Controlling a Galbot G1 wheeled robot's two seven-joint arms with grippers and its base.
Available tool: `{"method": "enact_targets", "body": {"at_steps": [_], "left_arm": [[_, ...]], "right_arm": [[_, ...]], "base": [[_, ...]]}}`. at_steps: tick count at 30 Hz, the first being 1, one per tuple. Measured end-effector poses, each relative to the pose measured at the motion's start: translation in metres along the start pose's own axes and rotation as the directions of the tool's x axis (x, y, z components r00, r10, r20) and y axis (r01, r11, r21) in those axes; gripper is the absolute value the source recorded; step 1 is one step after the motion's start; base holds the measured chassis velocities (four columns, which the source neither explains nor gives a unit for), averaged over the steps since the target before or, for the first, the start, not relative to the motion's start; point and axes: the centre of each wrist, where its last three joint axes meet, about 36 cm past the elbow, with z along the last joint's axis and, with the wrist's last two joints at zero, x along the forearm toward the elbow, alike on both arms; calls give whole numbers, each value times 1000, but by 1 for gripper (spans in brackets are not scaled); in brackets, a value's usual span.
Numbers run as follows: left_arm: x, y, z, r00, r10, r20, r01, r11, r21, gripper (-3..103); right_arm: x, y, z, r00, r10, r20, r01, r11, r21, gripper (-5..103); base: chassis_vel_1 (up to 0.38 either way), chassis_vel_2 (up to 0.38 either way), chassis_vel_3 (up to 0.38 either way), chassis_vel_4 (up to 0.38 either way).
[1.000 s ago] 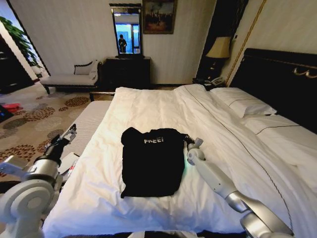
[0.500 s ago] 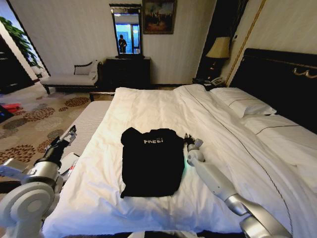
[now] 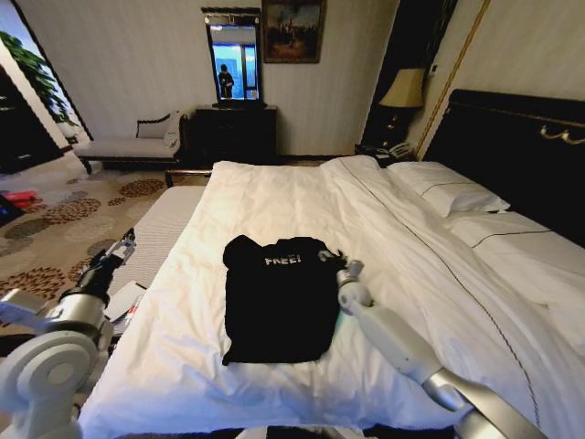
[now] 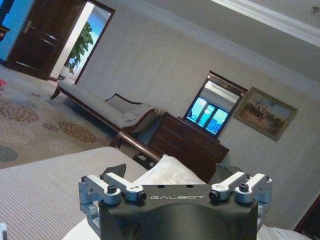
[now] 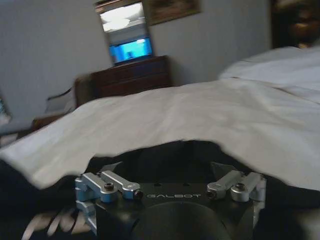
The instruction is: Fold the clothes on the bed.
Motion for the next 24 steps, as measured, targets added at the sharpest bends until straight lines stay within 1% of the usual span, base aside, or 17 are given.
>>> {"method": "enact_targets", "body": {"at_steps": [1,2,4,5,6,7,9,10,13,16,17,21,22,24], "left_arm": [[0,0,0,1000,-1,-1,1,1000,-1,100],[0,0,0,1000,-1,-1,1,1000,-1,100],[0,1,-1,1000,-3,1,3,1000,-6,100],[1,2,-2,1000,-6,3,6,1000,-10,100],[1,2,-3,1000,-7,5,7,1000,-13,100],[1,2,-3,1000,-7,5,7,1000,-13,100],[1,3,-4,1000,-10,8,10,1000,-14,100],[2,3,-4,1000,-10,7,10,1000,-14,100],[3,2,-3,1000,-10,5,10,1000,-13,100],[6,0,-3,1000,-6,3,6,1000,-13,100],[6,0,-3,1000,-6,3,6,1000,-13,100],[9,-1,-3,1000,-5,3,5,1000,-15,100],[9,-1,-3,1000,-5,3,5,1000,-15,100],[10,-2,-2,1000,-5,1,5,1000,-14,100]], "right_arm": [[-5,4,12,1000,-1,-7,2,998,69,99],[-5,4,12,1000,-1,-7,2,998,69,99],[-11,7,26,1000,17,-12,-15,987,161,99],[-16,10,31,999,43,-15,-39,978,203,100],[-18,12,31,998,65,-19,-60,974,218,100],[-18,12,31,998,65,-19,-60,974,218,100],[-20,13,32,995,98,-26,-89,968,233,100],[-22,12,32,992,123,-27,-113,962,250,100],[-22,10,33,989,144,-25,-133,954,269,100],[-23,3,31,977,211,-21,-195,933,302,100],[-23,3,31,977,211,-21,-195,933,302,100],[-22,-5,32,964,263,-24,-239,906,351,100],[-22,-5,32,964,263,-24,-239,906,351,100],[-22,-9,33,957,289,-36,-256,893,369,100]], "base": [[0,0,0,0],[0,0,0,0],[0,0,0,0],[0,0,0,0],[0,0,0,0],[0,0,0,0],[0,0,0,0],[0,0,0,0],[0,0,0,0],[0,0,0,0],[0,0,0,0],[0,0,0,0],[0,0,0,0],[0,0,0,0]]}}
